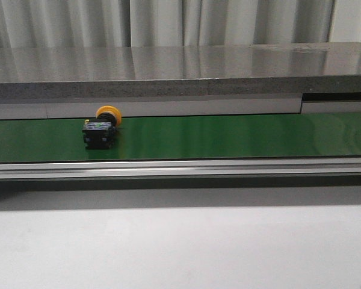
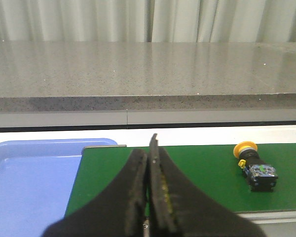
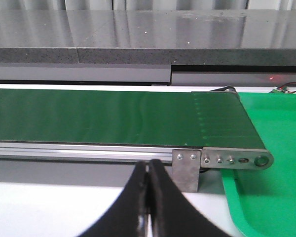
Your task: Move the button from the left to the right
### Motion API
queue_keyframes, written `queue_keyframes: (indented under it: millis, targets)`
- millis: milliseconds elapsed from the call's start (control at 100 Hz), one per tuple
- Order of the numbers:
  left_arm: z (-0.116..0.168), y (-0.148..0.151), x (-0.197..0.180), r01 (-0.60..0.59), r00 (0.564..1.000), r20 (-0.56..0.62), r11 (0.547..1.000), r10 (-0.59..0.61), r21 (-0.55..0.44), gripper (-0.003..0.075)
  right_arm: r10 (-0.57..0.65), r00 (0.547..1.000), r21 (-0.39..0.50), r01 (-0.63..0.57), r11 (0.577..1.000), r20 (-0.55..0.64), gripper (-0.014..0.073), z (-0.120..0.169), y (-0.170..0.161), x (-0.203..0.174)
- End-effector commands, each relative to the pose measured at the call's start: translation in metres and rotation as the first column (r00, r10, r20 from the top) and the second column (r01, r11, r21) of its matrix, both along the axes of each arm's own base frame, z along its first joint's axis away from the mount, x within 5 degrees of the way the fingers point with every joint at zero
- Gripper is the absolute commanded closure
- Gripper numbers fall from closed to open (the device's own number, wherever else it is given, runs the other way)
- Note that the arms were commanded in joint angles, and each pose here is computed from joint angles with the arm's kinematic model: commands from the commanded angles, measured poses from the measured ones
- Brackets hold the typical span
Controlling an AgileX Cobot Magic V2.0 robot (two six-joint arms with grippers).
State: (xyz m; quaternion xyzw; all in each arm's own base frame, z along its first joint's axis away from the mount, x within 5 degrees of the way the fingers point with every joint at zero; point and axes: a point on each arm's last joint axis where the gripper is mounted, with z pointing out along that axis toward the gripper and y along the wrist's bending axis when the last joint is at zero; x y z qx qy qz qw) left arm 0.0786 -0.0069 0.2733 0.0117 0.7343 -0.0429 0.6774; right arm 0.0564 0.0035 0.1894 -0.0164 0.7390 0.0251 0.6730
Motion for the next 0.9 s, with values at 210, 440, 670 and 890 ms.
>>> queue_keyframes:
  millis: [210, 440, 670, 890]
  targets:
    - [0.015, 0.001, 0.000, -0.012, 0.996, 0.088, 1.000, 0.014, -0.021, 0.0741, -0.008, 0.980, 0.017, 0.004, 1.000, 0.201, 0.0663, 0.023, -0.001, -0.003]
    - [0.015, 0.001, 0.000, -0.012, 0.996, 0.088, 1.000, 0.014, -0.021, 0.0741, -0.004, 0.985, 0.035, -0.002, 0.999, 0.172, 0.0663, 0.047, 0.000, -0.004]
    - [0.015, 0.001, 0.000, -0.012, 0.996, 0.088, 1.000, 0.014, -0.021, 0.0741, 0.012, 1.000, 0.072, -0.010, 0.997, -0.021, 0.0663, 0.076, 0.002, 0.012]
    - [0.015, 0.001, 0.000, -0.012, 0.996, 0.088, 1.000, 0.014, -0.021, 0.0741, 0.028, 0.965, 0.059, -0.013, 0.998, -0.259, 0.0663, 0.106, 0.006, 0.045]
